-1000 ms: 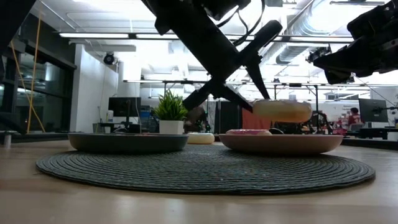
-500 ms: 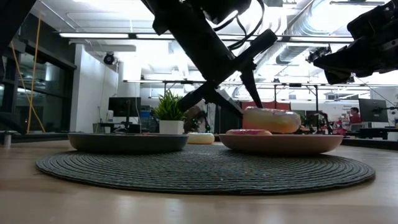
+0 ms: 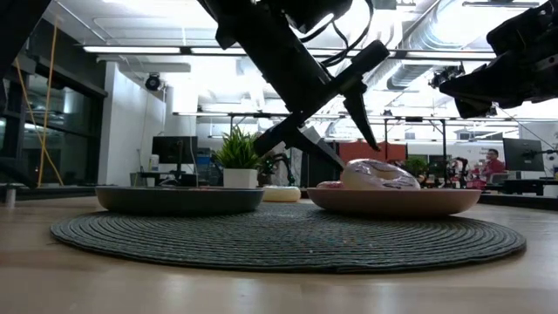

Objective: Pick & Place donuts
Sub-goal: Put the big purple donut on the pink plate, then put the big white donut on the pink plate

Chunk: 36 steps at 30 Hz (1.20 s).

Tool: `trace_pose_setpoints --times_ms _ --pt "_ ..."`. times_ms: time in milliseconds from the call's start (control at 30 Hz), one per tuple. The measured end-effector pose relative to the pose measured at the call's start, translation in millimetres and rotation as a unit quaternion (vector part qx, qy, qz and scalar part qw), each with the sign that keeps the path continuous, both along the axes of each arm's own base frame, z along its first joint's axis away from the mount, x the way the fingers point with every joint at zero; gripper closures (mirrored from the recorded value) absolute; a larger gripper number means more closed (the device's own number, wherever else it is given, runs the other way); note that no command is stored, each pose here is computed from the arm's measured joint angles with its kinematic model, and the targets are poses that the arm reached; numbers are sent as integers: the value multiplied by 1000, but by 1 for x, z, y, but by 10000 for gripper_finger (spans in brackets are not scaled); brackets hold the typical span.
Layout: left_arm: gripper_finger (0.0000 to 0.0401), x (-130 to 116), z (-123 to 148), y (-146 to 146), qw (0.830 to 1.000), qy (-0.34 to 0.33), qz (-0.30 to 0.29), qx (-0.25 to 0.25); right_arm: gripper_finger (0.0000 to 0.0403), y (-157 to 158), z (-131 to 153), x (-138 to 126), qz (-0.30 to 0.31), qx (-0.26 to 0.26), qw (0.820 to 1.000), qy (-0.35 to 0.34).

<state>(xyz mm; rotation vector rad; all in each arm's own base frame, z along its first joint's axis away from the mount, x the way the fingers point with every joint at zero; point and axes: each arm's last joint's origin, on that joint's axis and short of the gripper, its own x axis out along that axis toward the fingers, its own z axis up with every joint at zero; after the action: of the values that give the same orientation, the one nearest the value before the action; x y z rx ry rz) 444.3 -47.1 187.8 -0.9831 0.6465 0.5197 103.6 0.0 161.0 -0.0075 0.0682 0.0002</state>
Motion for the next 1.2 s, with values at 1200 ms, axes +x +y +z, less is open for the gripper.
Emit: trace_pose_setpoints --times_ms 1200 --pt "199 -15 30 30 992 33 -59 105 402 0 0 0 0 0 1000 0"
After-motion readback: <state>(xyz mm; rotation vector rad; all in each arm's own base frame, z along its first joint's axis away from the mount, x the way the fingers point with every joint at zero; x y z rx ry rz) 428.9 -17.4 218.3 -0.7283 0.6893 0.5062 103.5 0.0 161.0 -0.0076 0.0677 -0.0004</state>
